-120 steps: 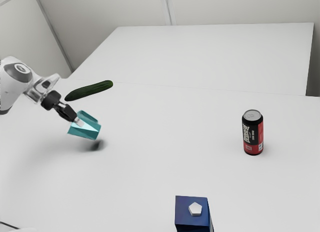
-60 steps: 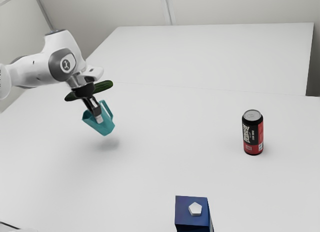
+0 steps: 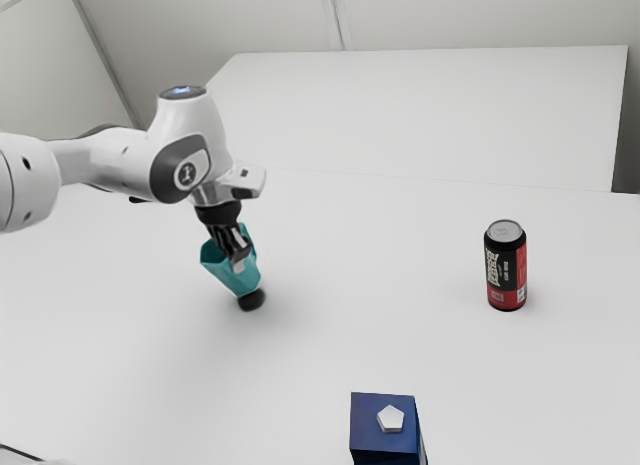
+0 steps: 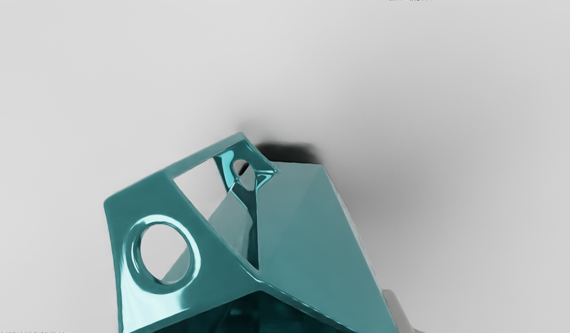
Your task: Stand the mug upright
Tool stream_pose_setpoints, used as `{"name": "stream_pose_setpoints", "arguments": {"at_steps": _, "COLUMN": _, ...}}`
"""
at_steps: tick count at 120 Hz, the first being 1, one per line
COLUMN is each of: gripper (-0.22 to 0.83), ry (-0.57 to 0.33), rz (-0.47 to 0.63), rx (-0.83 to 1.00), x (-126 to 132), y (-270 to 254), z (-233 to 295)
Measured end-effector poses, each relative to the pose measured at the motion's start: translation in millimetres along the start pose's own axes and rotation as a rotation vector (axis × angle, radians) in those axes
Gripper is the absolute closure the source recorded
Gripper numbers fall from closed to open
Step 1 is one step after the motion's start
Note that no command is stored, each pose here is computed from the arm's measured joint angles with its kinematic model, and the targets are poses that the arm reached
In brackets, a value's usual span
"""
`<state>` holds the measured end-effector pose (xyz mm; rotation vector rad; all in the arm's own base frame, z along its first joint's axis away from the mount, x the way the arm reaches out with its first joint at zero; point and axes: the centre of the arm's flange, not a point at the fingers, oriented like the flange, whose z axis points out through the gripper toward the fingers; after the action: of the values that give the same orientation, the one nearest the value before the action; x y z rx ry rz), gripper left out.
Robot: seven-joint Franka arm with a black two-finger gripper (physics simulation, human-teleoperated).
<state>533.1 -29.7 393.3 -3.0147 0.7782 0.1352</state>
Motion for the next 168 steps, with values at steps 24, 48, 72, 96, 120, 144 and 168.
{"name": "stream_pose_setpoints", "arguments": {"at_steps": 24, "gripper": 0.77, "ry": -0.012, "rz": -0.074, "rx": -0.002, "x": -3.5, "y": -0.5, "z": 8.5}}
{"name": "stream_pose_setpoints", "arguments": {"at_steps": 48, "gripper": 0.77, "ry": -0.046, "rz": -0.14, "rx": -0.032, "x": -8.9, "y": -7.0, "z": 22.9}}
{"name": "stream_pose_setpoints", "arguments": {"at_steps": 72, "gripper": 0.78, "ry": -0.071, "rz": -0.145, "rx": -0.038, "x": -3.3, "y": 6.9, "z": 31.6}}
{"name": "stream_pose_setpoints", "arguments": {"at_steps": 96, "gripper": 0.55, "ry": -0.086, "rz": -0.175, "rx": -0.046, "x": -5.3, "y": 5.5, "z": 38.3}}
{"name": "stream_pose_setpoints", "arguments": {"at_steps": 120, "gripper": 0.28, "ry": -0.072, "rz": -0.181, "rx": -0.014, "x": -3.2, "y": 13.6, "z": 25.7}}
{"name": "stream_pose_setpoints", "arguments": {"at_steps": 144, "gripper": 0.12, "ry": -0.036, "rz": -0.208, "rx": 0.043, "x": -4.8, "y": 22.4, "z": -17.4}}
{"name": "stream_pose_setpoints", "arguments": {"at_steps": 168, "gripper": 0.05, "ry": 0.061, "rz": -0.245, "rx": -0.001, "x": 12.6, "y": 20.4, "z": -99.4}}
